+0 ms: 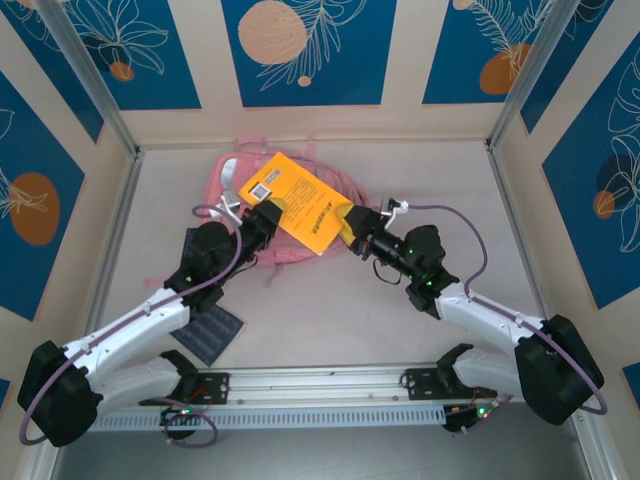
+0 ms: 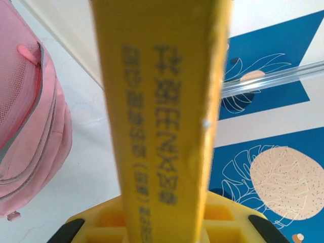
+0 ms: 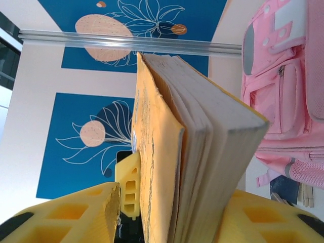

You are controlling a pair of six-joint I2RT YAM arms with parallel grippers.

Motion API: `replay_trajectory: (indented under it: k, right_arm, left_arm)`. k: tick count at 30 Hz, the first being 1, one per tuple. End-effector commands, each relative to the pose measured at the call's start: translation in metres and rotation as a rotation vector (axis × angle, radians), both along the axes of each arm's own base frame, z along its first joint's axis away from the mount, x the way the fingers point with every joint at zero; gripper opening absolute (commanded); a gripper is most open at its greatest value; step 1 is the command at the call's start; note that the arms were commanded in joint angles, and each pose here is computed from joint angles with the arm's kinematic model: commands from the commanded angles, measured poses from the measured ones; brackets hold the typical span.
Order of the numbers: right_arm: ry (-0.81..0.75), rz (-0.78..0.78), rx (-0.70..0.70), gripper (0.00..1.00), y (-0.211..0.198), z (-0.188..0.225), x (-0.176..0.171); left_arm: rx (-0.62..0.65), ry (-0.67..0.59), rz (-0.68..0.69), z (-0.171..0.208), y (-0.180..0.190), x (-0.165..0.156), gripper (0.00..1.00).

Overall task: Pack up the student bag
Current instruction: Open the student bag at the center of the table.

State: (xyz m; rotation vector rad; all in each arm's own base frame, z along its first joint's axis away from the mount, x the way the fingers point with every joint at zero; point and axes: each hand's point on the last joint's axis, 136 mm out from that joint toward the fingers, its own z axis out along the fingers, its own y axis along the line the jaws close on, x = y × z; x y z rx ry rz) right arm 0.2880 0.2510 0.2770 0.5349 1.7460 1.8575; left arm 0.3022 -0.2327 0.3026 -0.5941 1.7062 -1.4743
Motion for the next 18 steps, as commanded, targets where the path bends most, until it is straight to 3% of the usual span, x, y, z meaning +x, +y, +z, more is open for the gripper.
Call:
replay_trajectory:
  k: [1,13,15,18]
  right_arm:
    - [-0.122,-0.048,0.058,0.48,-0.005,0.041,0.008]
    - [-0.190,-0.014,0.089,0.43,0.017,0.066,0.018]
    - [-0.184,-0.019,0.083,0.36,0.017,0.065,0.020]
    - [-0.150,-0.031,0.031,0.15,0.016,0.056,0.022]
  left_arm:
    - [-0.049,-0.033,-0.016,0.011,-0.003,-0.002,0.00]
    - [-0.087,0.025,-0.024,-0.002,-0.011,0.002,0.00]
    - [-0.080,0.037,-0.019,-0.006,-0.010,0.002,0.00]
    - [-0.065,0.046,-0.015,-0.009,-0.010,0.003,0.00]
